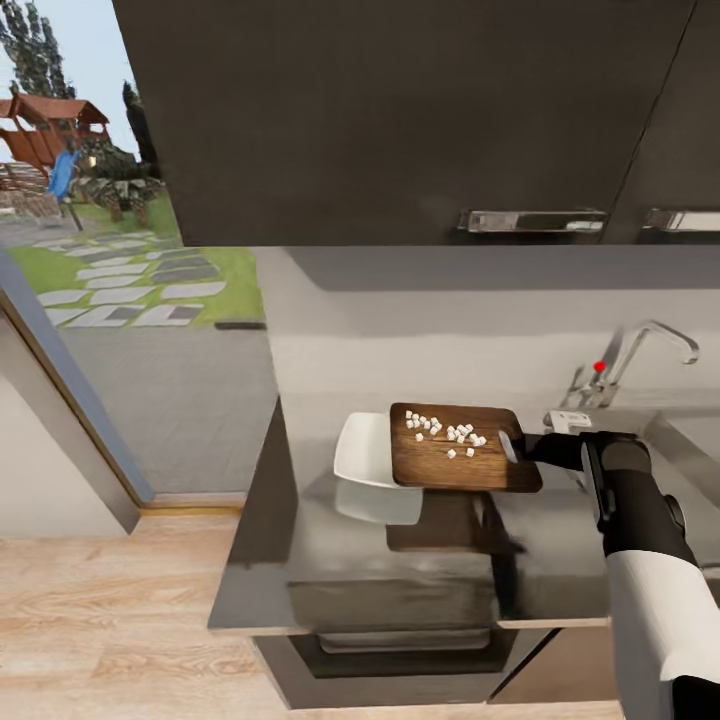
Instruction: In the kitchen, take the Vidalia onion out of the sink, dice it on the chopping board with the paring knife, put the diced onion into the bowl on the countertop, then place both the paring knife and the chopping board into the sink.
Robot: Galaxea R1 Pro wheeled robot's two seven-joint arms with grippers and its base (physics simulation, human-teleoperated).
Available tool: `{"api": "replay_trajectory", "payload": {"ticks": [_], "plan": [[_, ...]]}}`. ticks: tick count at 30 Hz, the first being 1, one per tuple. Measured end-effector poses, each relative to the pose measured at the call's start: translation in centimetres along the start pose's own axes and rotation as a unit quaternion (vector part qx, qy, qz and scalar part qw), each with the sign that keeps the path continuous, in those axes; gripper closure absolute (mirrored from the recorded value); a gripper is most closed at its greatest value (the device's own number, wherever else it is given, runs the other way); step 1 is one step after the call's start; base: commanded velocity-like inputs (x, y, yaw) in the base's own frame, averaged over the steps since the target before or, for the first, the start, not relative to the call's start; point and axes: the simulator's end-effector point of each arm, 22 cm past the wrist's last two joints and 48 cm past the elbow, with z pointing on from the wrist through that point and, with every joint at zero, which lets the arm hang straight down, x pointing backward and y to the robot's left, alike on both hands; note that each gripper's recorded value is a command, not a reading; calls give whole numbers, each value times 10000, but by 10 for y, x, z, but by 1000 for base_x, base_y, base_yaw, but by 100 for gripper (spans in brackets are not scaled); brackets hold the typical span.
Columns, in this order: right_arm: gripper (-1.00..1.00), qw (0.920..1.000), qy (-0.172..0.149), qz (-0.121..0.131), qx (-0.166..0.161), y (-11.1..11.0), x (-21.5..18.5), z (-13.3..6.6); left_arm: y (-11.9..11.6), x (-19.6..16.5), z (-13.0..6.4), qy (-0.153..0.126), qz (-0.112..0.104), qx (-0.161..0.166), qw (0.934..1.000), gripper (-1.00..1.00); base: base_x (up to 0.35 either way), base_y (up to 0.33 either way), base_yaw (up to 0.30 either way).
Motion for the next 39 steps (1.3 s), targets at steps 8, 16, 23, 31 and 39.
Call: {"api": "replay_trajectory", "payload": {"ticks": [8, 16, 23, 31, 39], "plan": [[100, 10000, -60, -6, 0, 0, -6, -6, 0, -3, 1, -61, 11, 9, 10000, -100, 200, 242, 0], [100, 9999, -121, -5, -8, 1, -11, -12, -1, -7, 2, -123, 18, 17, 9999, -100, 200, 180, 0], [100, 9999, -166, 16, -29, 2, -15, -16, -1, -10, 2, -169, 31, 24, 9998, -100, 126, 17, 0], [100, 9998, -190, -38, 62, -6, -12, -11, -1, -11, 3, -179, 36, 23, 9998, -100, 106, 0, 0], [100, 9980, -230, -294, 510, -46, -20, -23, 0, -9, 2, -155, 28, 13, 9999, -100, 104, 0, 0]]}}
